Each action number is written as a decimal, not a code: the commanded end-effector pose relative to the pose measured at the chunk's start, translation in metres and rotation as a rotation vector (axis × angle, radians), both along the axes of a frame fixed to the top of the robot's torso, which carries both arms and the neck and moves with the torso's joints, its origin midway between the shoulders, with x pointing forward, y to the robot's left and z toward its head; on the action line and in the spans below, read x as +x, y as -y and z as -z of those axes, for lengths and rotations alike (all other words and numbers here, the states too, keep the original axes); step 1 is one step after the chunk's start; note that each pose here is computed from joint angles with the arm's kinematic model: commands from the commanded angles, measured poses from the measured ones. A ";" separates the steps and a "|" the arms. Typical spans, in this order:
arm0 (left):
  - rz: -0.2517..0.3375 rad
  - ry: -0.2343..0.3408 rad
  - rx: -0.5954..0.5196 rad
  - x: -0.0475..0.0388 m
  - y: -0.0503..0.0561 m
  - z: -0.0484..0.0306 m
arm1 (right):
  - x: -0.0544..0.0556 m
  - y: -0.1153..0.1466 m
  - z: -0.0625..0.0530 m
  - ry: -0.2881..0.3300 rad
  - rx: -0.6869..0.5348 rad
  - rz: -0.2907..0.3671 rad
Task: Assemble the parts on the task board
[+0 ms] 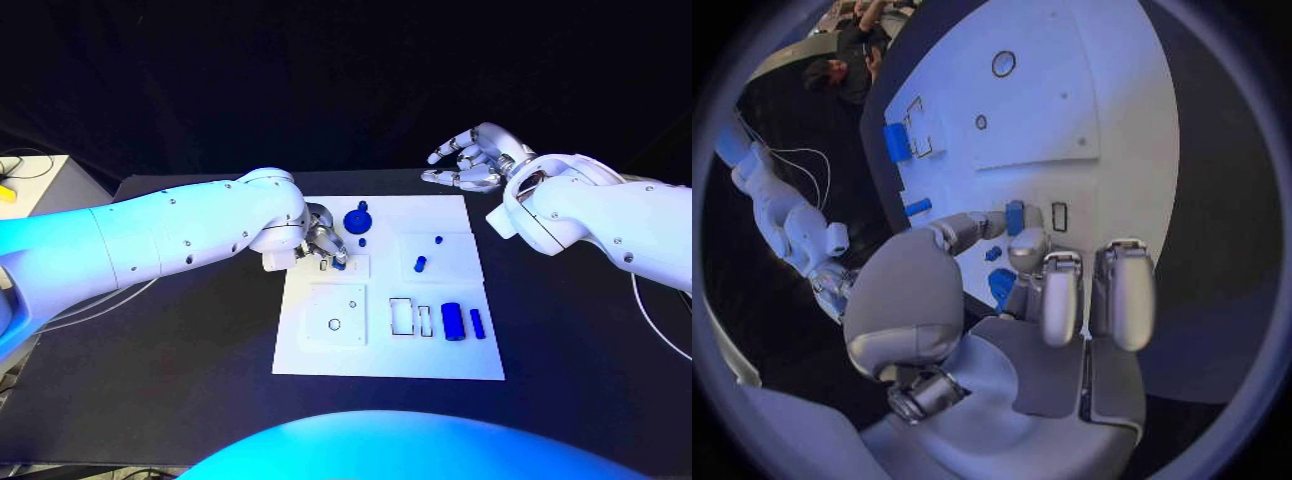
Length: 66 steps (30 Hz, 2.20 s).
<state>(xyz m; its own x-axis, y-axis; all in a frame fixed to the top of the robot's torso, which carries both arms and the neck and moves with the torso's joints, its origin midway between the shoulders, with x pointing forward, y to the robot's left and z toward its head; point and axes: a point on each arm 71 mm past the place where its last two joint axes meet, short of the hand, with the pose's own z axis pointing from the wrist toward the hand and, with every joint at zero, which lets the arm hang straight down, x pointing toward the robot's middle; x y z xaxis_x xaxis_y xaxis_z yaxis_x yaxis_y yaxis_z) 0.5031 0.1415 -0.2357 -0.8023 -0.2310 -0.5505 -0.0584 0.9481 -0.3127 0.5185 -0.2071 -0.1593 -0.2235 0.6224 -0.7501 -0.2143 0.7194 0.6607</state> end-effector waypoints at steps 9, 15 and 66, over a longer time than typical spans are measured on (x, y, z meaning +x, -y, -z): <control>0.013 0.005 0.016 -0.0012 0.001 0.0019 | -0.001 -0.002 0.001 -0.005 -0.007 -0.017; 0.009 0.021 0.010 -0.0012 0.000 0.0012 | -0.001 -0.002 0.001 -0.005 -0.007 -0.017; 0.016 0.065 -0.009 -0.0062 0.003 -0.0006 | -0.001 -0.001 0.003 -0.014 -0.012 -0.017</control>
<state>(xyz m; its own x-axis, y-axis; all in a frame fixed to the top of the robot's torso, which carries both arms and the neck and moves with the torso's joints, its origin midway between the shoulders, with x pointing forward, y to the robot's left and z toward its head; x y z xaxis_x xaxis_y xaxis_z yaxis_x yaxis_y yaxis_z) 0.4973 0.1408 -0.2348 -0.7659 -0.2424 -0.5955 -0.0418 0.9430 -0.3302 0.5179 -0.2079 -0.1612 -0.2304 0.6201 -0.7500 -0.2091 0.7212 0.6605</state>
